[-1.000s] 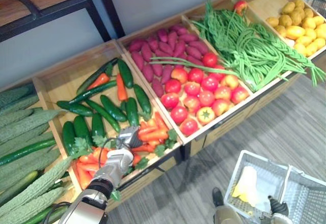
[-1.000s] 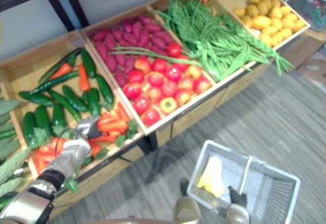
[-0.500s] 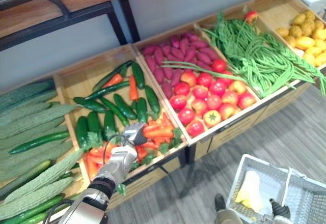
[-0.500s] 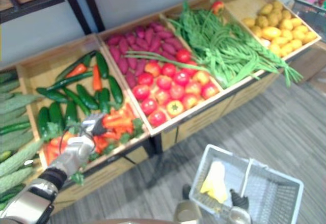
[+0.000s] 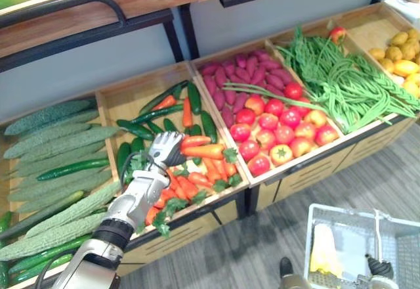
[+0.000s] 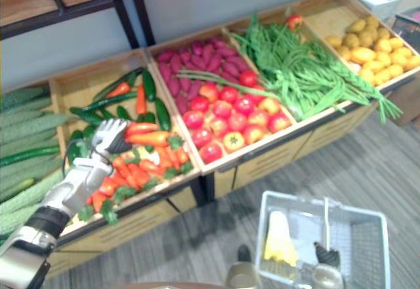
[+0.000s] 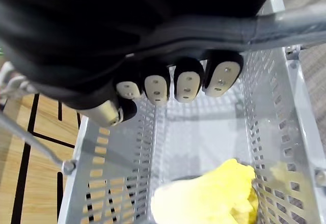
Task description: Pick vegetable in the basket
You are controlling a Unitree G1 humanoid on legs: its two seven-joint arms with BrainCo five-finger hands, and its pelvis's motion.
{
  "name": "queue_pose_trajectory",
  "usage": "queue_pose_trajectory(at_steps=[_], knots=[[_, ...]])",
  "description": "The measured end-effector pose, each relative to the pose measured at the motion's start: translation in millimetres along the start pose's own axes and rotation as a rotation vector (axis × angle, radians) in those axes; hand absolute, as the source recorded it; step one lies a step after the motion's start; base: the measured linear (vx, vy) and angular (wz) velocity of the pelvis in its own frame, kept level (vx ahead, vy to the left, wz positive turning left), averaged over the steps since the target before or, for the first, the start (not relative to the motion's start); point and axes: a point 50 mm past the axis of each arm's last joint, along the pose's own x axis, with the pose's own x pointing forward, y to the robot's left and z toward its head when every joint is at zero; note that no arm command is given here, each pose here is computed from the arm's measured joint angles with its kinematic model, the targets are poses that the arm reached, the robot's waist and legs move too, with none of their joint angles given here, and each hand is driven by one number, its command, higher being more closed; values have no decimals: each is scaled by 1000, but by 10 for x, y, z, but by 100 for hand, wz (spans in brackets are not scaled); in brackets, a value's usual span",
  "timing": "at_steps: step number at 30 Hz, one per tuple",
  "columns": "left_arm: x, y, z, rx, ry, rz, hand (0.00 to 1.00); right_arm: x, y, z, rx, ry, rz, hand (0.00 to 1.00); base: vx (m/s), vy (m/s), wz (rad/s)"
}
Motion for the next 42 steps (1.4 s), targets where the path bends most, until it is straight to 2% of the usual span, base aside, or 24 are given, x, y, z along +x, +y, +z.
queue_pose_trajectory(at_steps=[5, 10, 14, 19, 30, 37, 42], knots=[[12, 205, 194, -52, -138, 46, 100, 117, -221, 312, -121, -108, -8, 100, -39, -3, -54], [-12, 304, 615, -153, -358, 25, 100, 135, -341, 868, -340, -338, 57, 100, -42, -30, -69], [-89, 307, 957, -221, -535, -36, 100, 30, -290, 1287, -496, -544, 131, 100, -34, -33, -73], [-133, 299, 1289, -301, -700, -104, 100, -92, -121, 1473, -579, -657, 213, 100, -26, -38, -64], [-259, 14, 1855, -408, -877, -263, 100, -419, 323, 1955, -788, -918, 387, 100, -31, -11, -40], [-367, -256, 2023, -435, -898, -403, 100, -788, 612, 2310, -881, -1151, 498, 100, -32, -10, -25], [-332, -443, 2083, -491, -832, -480, 100, -912, 700, 2405, -900, -1219, 522, 100, -1, -4, -15]])
